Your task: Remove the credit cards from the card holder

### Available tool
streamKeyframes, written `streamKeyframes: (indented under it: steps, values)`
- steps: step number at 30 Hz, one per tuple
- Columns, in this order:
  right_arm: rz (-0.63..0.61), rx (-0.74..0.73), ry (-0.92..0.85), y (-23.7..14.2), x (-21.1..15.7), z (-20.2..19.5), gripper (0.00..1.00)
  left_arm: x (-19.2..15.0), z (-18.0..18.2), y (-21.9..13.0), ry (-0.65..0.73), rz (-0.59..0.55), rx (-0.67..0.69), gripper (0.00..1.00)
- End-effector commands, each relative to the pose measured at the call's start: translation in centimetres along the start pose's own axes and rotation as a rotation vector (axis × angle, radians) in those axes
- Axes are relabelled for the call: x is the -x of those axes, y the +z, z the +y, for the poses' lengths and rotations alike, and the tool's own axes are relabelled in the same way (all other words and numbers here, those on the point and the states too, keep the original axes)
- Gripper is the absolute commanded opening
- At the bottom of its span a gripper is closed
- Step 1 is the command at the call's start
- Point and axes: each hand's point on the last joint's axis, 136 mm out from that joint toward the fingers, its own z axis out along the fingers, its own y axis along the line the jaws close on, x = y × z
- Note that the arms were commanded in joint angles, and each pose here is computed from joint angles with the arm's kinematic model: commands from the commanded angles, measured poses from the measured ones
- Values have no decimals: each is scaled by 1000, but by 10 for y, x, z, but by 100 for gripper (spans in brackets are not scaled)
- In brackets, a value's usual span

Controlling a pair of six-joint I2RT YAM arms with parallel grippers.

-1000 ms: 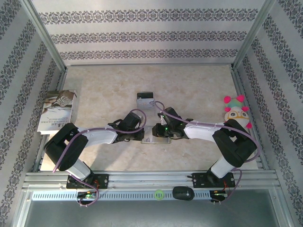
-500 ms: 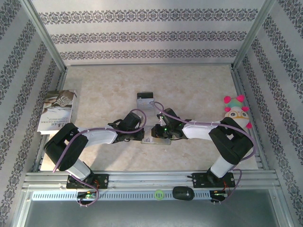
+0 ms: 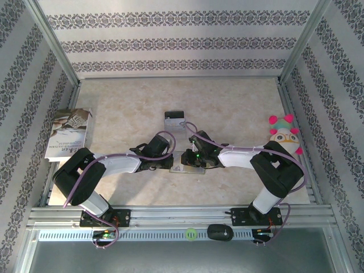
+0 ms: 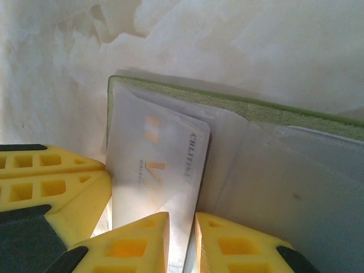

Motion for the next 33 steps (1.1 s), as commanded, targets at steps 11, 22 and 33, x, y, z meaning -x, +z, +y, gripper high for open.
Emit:
streamKeyframes:
  steps: [11,22,33]
  values:
    - [82,9,66,19,-15,-7,14,-24,4,5,-15,84,4,10]
    - [-16,-85,40,-4,-6,-22,0,-23,7,-2,-22,58,17,33]
    - [-60,-265,-55,-41,-3,-40,0,-21,8,-7,-26,34,13,37]
